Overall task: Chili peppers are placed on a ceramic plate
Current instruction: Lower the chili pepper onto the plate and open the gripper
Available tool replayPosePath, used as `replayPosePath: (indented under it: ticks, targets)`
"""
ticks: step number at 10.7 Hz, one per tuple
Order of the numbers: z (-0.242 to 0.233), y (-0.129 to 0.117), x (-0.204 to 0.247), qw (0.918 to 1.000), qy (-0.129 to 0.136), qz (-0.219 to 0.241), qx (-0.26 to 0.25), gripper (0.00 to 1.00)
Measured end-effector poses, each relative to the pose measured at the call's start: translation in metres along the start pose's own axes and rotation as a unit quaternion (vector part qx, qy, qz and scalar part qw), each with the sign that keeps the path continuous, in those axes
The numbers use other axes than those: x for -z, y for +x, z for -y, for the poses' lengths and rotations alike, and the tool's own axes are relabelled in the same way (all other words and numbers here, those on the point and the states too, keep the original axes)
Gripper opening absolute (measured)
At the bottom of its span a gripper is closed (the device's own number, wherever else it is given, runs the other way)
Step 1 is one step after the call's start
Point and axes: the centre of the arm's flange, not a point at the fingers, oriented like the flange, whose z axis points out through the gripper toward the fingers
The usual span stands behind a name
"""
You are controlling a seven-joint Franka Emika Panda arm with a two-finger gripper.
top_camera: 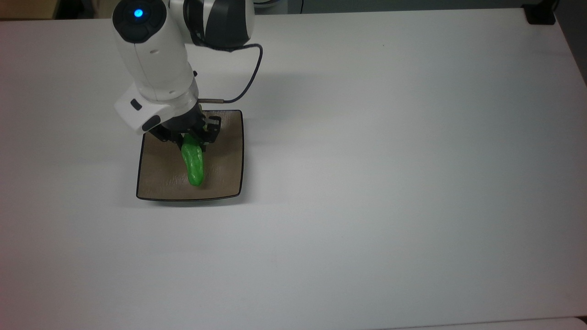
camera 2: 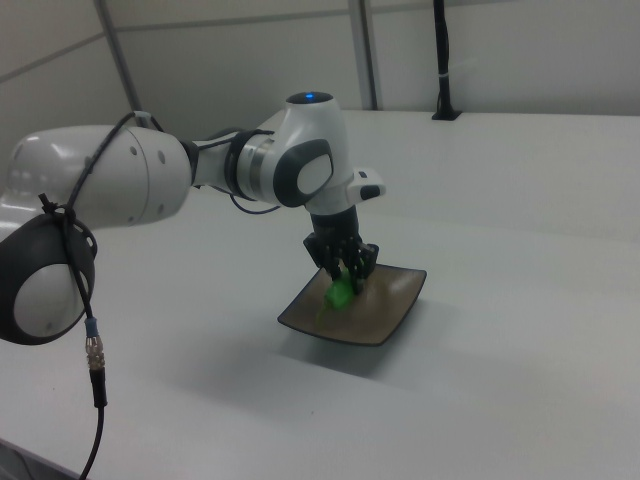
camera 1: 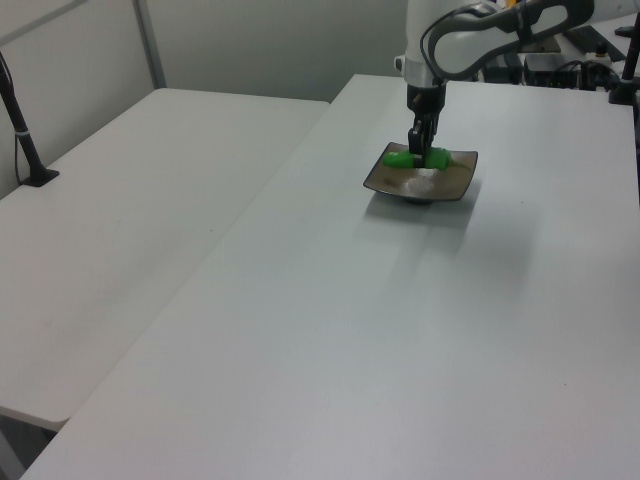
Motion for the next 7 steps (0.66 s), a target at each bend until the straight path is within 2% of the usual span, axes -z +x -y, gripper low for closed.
replayPosePath:
  ticks: [7]
  targets:
    - [-0.0059, 0.0001, -0.0165, 0.9999, 0.002, 0.010, -0.004, 0.41]
